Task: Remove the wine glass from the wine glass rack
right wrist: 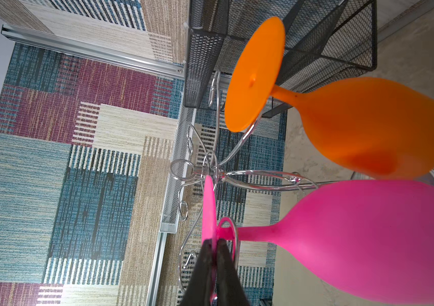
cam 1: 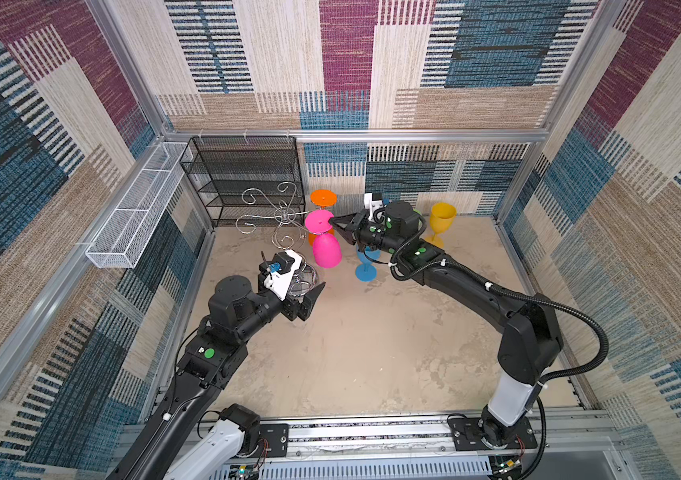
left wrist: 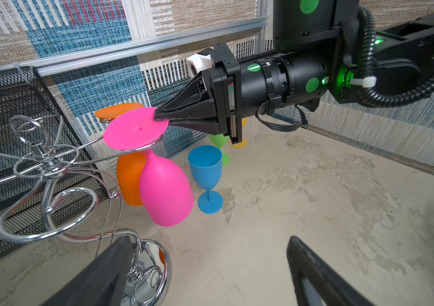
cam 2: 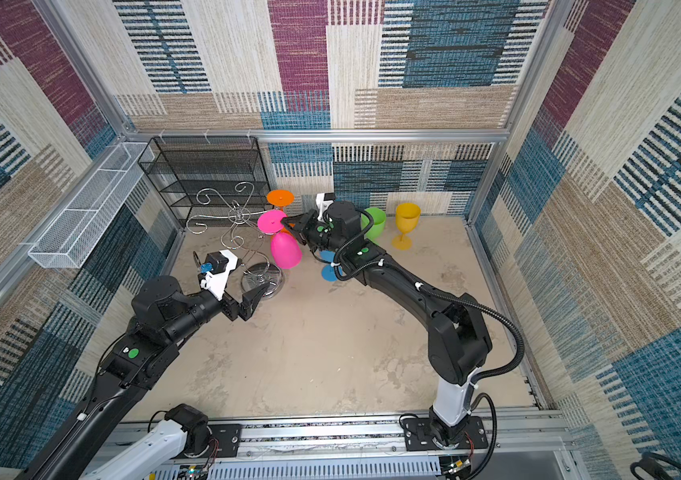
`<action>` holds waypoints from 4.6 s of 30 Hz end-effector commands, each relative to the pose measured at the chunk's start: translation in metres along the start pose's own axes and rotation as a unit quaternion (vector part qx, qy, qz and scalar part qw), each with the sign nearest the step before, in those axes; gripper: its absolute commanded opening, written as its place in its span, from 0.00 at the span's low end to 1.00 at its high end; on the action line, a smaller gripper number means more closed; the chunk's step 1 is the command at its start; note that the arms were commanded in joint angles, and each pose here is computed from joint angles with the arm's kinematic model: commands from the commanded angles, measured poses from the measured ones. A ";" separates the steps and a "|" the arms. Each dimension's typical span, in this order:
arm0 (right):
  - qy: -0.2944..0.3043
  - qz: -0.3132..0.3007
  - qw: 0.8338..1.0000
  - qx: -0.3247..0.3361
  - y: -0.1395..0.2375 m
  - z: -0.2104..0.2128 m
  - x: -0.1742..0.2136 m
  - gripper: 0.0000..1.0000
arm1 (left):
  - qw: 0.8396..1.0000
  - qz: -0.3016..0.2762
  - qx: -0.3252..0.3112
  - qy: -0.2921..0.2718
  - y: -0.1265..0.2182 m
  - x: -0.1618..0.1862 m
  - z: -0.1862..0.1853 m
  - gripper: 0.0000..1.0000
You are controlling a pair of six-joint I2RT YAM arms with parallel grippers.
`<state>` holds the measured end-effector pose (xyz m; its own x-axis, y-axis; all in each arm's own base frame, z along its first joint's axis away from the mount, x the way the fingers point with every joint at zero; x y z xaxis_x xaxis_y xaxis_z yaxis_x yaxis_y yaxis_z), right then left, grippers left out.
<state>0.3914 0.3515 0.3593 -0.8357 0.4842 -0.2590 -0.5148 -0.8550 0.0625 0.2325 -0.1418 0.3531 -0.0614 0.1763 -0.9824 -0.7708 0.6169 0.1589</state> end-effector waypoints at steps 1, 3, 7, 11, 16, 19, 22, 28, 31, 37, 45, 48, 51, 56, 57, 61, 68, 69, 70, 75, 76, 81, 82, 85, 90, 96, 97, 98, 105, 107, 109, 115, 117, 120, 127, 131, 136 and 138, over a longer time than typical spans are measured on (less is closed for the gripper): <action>0.008 -0.006 1.000 -0.025 0.004 0.014 -0.001 0.04 | 1.000 -0.021 0.000 -0.009 0.000 -0.009 0.000 0.94; 0.009 -0.008 1.000 -0.026 0.005 0.015 -0.001 0.03 | 1.000 -0.021 0.000 -0.009 -0.001 -0.008 0.001 0.94; 0.011 -0.009 0.999 -0.030 0.006 0.019 -0.002 0.01 | 1.000 -0.020 0.000 -0.008 -0.002 -0.008 0.001 0.94; 0.014 -0.008 0.999 -0.035 0.007 0.024 -0.001 0.00 | 1.000 -0.019 0.001 -0.008 -0.002 -0.008 0.000 0.94; 0.022 -0.021 0.999 -0.032 0.012 0.027 -0.001 0.00 | 1.000 -0.019 0.004 -0.006 -0.002 -0.007 -0.001 0.93; 0.025 -0.024 0.999 -0.033 0.016 0.030 -0.001 0.00 | 1.000 -0.018 0.004 -0.006 -0.003 -0.008 0.000 0.93; 0.025 -0.024 0.999 -0.032 0.017 0.030 0.000 0.00 | 1.000 -0.016 0.005 -0.005 -0.004 -0.007 -0.001 0.93; 0.022 -0.024 0.999 -0.027 0.022 0.025 0.005 0.00 | 1.000 -0.015 0.005 -0.006 -0.004 -0.006 -0.001 0.93; 0.022 -0.021 0.999 -0.028 0.022 0.025 0.008 0.00 | 1.000 -0.015 0.006 -0.005 -0.005 -0.006 -0.001 0.93; 0.025 -0.013 0.999 -0.034 0.021 0.032 0.016 0.00 | 1.000 -0.016 0.007 -0.004 -0.004 -0.007 -0.001 0.93; 0.028 0.002 0.999 -0.037 0.009 0.035 0.028 0.00 | 1.000 -0.017 0.009 -0.003 -0.004 -0.007 -0.002 0.93; 0.029 0.008 0.999 -0.036 0.001 0.036 0.028 0.00 | 1.000 -0.019 0.009 -0.004 -0.003 -0.008 -0.002 0.93; 0.032 0.007 0.999 -0.038 -0.005 0.039 0.026 0.00 | 1.000 -0.018 0.008 -0.005 -0.003 -0.008 -0.003 0.93; 0.037 0.004 0.998 -0.041 -0.017 0.045 0.020 0.00 | 1.000 -0.018 0.011 -0.005 -0.003 -0.008 -0.004 0.93; 0.037 0.003 0.998 -0.042 -0.018 0.046 0.019 0.00 | 1.000 -0.018 0.011 -0.005 -0.003 -0.008 -0.004 0.93; 0.036 -0.006 0.999 -0.037 -0.026 0.043 0.014 0.00 | 1.000 -0.019 0.011 -0.007 -0.002 -0.008 -0.005 0.93; 0.036 -0.015 0.999 -0.032 -0.036 0.043 0.008 0.00 | 1.000 -0.018 0.012 -0.008 -0.003 -0.008 -0.006 0.92; 0.036 -0.017 0.999 -0.032 -0.036 0.043 0.007 0.00 | 1.000 -0.016 0.013 -0.008 -0.003 -0.007 -0.006 0.92; 0.035 -0.020 0.999 -0.030 -0.037 0.041 0.006 0.00 | 1.000 -0.017 0.013 -0.009 -0.003 -0.007 -0.006 0.93; 0.031 -0.034 0.999 -0.023 -0.033 0.038 0.002 0.00 | 1.000 -0.016 0.014 -0.009 -0.003 -0.006 -0.007 0.93; 0.029 -0.038 0.999 -0.022 -0.031 0.038 0.001 0.00 | 1.000 -0.015 0.014 -0.009 -0.003 -0.006 -0.007 0.93; 0.022 -0.058 0.998 -0.016 -0.020 0.035 -0.004 0.00 | 1.000 -0.016 0.018 -0.009 -0.004 -0.007 -0.009 0.92; 0.019 -0.061 0.998 -0.015 -0.018 0.034 -0.006 0.00 | 1.000 -0.016 0.018 -0.009 -0.004 -0.007 -0.009 0.93; 0.007 -0.066 0.998 -0.014 -0.012 0.029 -0.010 0.00 | 1.000 -0.015 0.020 -0.010 -0.004 -0.007 -0.010 0.93; -0.008 -0.078 0.997 -0.018 -0.001 0.024 -0.019 0.00 | 1.000 -0.015 0.021 -0.010 -0.005 -0.007 -0.011 0.93; -0.014 -0.096 0.995 -0.016 0.012 0.020 -0.026 0.00 | 1.000 -0.014 0.023 -0.010 -0.005 -0.006 -0.011 0.93; -0.014 -0.097 0.995 -0.017 0.013 0.020 -0.027 0.00 | 1.000 -0.013 0.023 -0.010 -0.006 -0.006 -0.012 0.93; -0.012 -0.097 0.995 -0.018 0.014 0.022 -0.026 0.00 | 1.000 -0.013 0.024 -0.010 -0.005 -0.006 -0.012 0.92; -0.003 -0.096 0.995 -0.015 0.019 0.022 -0.023 0.00 | 1.000 -0.011 0.025 -0.010 -0.007 -0.005 -0.012 0.93; 0.001 -0.099 0.995 -0.013 0.021 0.023 -0.023 0.00 | 1.000 -0.012 0.025 -0.009 -0.007 -0.006 -0.012 0.93; 0.003 -0.098 0.995 -0.010 0.022 0.022 -0.021 0.00 | 1.000 -0.010 0.026 -0.009 -0.008 -0.005 -0.012 0.93; 0.006 -0.078 0.997 -0.014 0.018 0.027 -0.006 0.00 | 1.000 -0.008 0.027 -0.008 -0.009 -0.004 -0.012 0.93; 0.006 -0.073 0.997 -0.015 0.015 0.028 -0.001 0.00 | 1.000 -0.008 0.027 -0.008 -0.009 -0.004 -0.012 0.93; 0.007 -0.063 0.998 -0.016 0.011 0.030 0.006 0.00 | 1.000 -0.008 0.028 -0.007 -0.009 -0.004 -0.012 0.93; 0.008 -0.045 0.999 -0.020 -0.002 0.034 0.019 0.00 | 1.000 -0.011 0.027 -0.008 -0.007 -0.005 -0.013 0.93; 0.012 -0.043 0.999 -0.019 -0.008 0.035 0.021 0.00 | 1.000 -0.013 0.027 -0.009 -0.006 -0.006 -0.013 0.93; 0.016 -0.047 0.999 -0.022 -0.015 0.041 0.016 0.00 | 1.000 -0.014 0.026 -0.009 -0.005 -0.007 -0.013 0.92; 0.018 -0.054 0.998 -0.020 -0.018 0.043 0.013 0.00 | 0.999 -0.015 0.028 -0.010 -0.005 -0.007 -0.014 0.93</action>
<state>0.3790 0.3799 0.3882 -0.7833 0.5562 -0.2774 -0.5814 -0.8135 0.0106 0.2283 -0.1554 0.3487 -0.0676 0.1864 -0.9801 -0.7350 0.6550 0.1753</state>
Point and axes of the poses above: each gripper's point midway between its finger pads, its own y axis back along the fingers, its own z axis along the line the jaws close on, x = y × z, the point moved 4 cm from there along y, back along the fingers, and after that the axes turned 1 degree about y, right-handed, at the moved point
